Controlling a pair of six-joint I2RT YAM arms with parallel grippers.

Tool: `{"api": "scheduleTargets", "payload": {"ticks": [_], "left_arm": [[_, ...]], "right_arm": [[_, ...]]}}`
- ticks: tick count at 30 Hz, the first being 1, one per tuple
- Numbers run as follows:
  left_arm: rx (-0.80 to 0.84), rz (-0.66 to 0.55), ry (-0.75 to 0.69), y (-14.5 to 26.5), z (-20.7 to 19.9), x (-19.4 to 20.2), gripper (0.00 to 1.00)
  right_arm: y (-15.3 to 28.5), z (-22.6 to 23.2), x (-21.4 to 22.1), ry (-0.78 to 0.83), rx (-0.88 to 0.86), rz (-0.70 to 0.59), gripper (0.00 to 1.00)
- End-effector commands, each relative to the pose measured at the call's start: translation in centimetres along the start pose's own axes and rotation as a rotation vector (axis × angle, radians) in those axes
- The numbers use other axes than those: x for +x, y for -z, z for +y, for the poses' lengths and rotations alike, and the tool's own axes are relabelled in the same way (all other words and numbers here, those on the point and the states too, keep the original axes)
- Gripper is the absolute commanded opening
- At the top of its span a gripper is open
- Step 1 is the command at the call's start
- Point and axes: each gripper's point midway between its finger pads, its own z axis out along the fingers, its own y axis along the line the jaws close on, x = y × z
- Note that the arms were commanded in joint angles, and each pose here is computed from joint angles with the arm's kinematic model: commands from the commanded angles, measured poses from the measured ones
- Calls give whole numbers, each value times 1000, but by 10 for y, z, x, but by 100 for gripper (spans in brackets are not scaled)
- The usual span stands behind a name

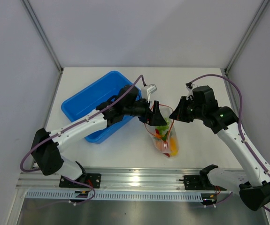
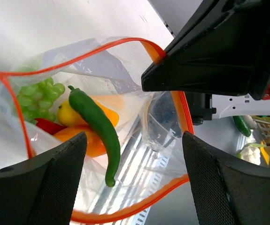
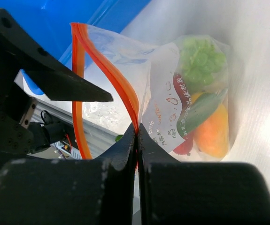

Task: Place the food in the zip-top bag and seal the zipper
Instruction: Place the fake vegetable in the zipper food storage bag, then zip the zipper food storage bag at the center of the board.

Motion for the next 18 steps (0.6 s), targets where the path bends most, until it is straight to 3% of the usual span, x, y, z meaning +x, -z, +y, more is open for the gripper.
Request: {"api": "scheduleTargets", "payload": {"ticks": [1,9,18], "left_arm": [[-15,-74,-96,20,-14,-18,83],[-260,-96,-121,51,9,-33,83],[-424,-4,-47,66,39,-3,81]], "right_arm": [[6,9,-6,1,-42,-32,0],[6,7,-5,11,-33,-25,0],[7,2,-2,29,-14,-16,0]]}}
